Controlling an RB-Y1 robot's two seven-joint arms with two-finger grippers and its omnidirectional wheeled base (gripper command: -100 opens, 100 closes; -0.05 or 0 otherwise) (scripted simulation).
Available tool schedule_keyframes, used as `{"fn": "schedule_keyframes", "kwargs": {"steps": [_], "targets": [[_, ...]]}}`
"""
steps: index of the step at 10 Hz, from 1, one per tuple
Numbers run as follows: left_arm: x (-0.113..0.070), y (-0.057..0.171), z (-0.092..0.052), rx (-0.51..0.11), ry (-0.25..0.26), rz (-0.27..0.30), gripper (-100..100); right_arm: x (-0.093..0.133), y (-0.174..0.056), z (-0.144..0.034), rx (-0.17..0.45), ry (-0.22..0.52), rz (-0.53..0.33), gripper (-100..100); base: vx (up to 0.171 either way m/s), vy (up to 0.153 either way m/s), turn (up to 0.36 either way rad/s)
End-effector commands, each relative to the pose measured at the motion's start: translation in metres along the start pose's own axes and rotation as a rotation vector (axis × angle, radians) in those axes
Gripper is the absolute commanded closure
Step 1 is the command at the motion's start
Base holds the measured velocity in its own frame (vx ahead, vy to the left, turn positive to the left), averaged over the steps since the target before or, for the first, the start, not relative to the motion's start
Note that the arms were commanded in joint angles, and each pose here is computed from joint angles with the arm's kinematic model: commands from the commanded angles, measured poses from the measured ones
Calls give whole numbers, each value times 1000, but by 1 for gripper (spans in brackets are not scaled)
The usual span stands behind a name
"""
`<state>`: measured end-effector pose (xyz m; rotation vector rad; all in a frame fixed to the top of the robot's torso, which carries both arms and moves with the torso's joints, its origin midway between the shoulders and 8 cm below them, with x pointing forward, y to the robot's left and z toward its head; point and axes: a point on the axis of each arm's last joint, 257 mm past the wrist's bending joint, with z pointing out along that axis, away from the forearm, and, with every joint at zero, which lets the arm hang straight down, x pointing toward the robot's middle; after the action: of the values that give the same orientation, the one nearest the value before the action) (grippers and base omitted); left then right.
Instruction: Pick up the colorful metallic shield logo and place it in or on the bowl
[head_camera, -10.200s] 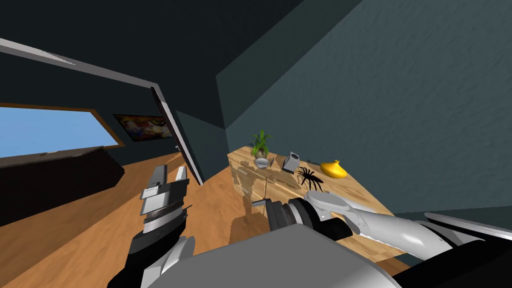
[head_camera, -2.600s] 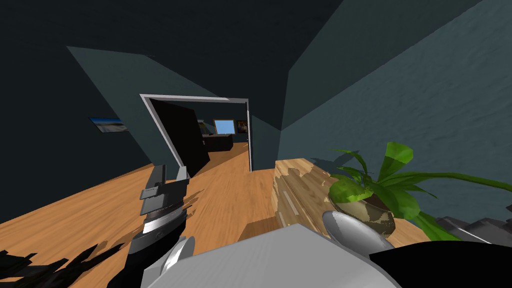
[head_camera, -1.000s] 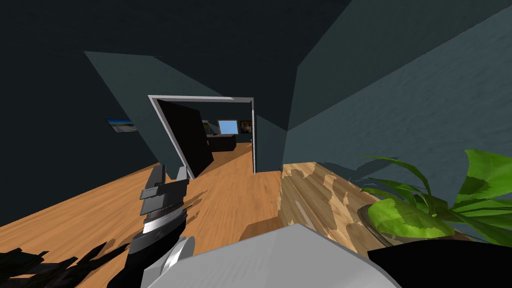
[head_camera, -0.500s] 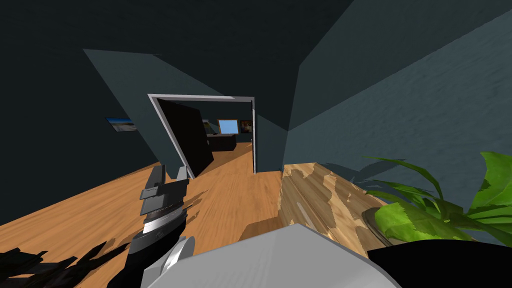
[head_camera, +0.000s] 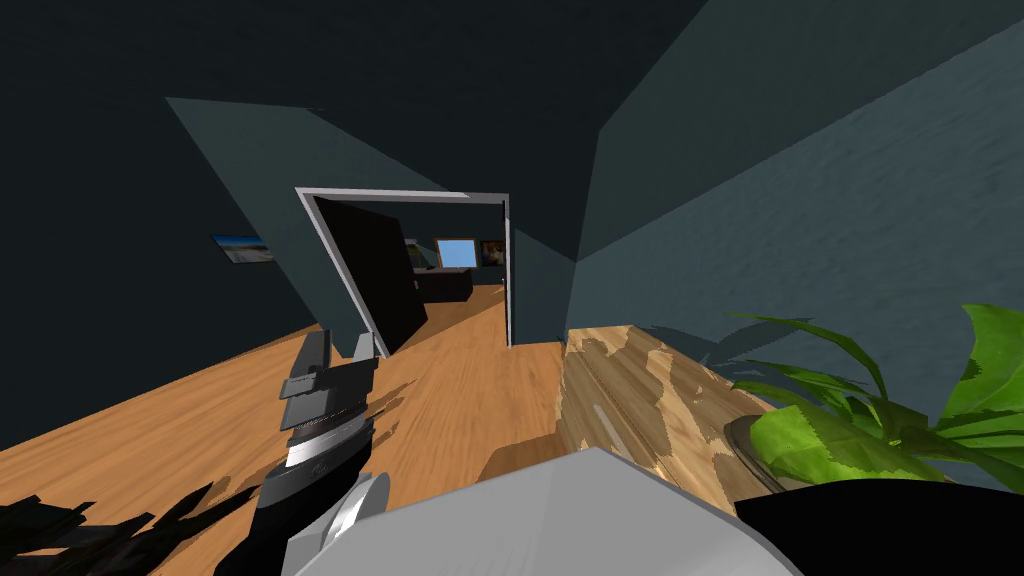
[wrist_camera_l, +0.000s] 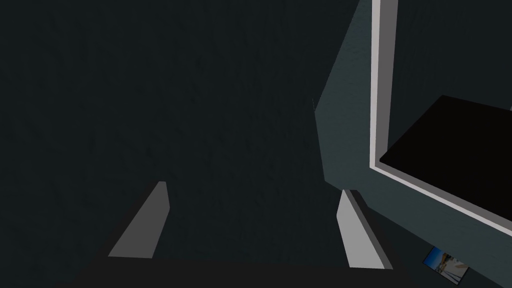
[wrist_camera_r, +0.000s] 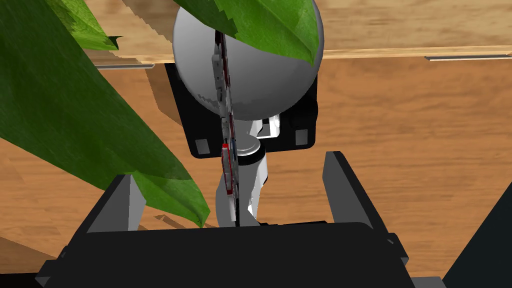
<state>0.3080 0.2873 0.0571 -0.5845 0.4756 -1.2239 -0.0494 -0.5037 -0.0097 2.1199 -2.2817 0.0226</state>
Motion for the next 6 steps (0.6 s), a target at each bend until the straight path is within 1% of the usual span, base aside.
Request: {"fn": "schedule_keyframes", "kwargs": {"steps": [1, 6], "targets": [[0, 0, 0, 0, 0, 0, 0, 3, -2, -10, 1, -1, 1, -100, -18, 5, 1], [0, 0, 0, 0, 0, 0, 0, 8, -9, -35, 6, -5, 2, -100, -26, 2, 1]]}}
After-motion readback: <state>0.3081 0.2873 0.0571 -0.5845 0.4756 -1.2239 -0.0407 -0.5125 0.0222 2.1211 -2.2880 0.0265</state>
